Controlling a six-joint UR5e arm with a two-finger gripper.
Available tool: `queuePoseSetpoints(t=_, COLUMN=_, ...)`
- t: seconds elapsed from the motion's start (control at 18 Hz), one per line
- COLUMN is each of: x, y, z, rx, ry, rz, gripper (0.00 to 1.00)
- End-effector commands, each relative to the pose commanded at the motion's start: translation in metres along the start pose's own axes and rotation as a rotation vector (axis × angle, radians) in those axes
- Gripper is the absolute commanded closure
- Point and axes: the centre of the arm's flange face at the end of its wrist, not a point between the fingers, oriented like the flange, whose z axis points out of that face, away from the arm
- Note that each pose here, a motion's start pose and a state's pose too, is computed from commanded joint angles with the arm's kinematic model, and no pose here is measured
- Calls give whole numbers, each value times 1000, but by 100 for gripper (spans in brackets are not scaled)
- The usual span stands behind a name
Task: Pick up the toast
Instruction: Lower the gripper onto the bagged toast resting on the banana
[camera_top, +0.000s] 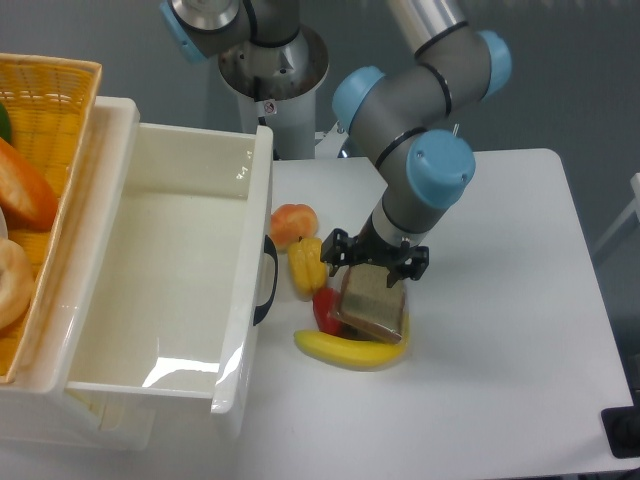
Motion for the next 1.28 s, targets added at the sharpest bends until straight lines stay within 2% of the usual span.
queuePoseSetpoints(t=0.67, x=-5, y=-1, z=29, rx=-38, ry=31, rz=-12, gripper=0)
queuePoseSetpoints(t=1.28, x=-10, y=-5, z=30, rx=-25, ry=18, rz=-38, gripper=0)
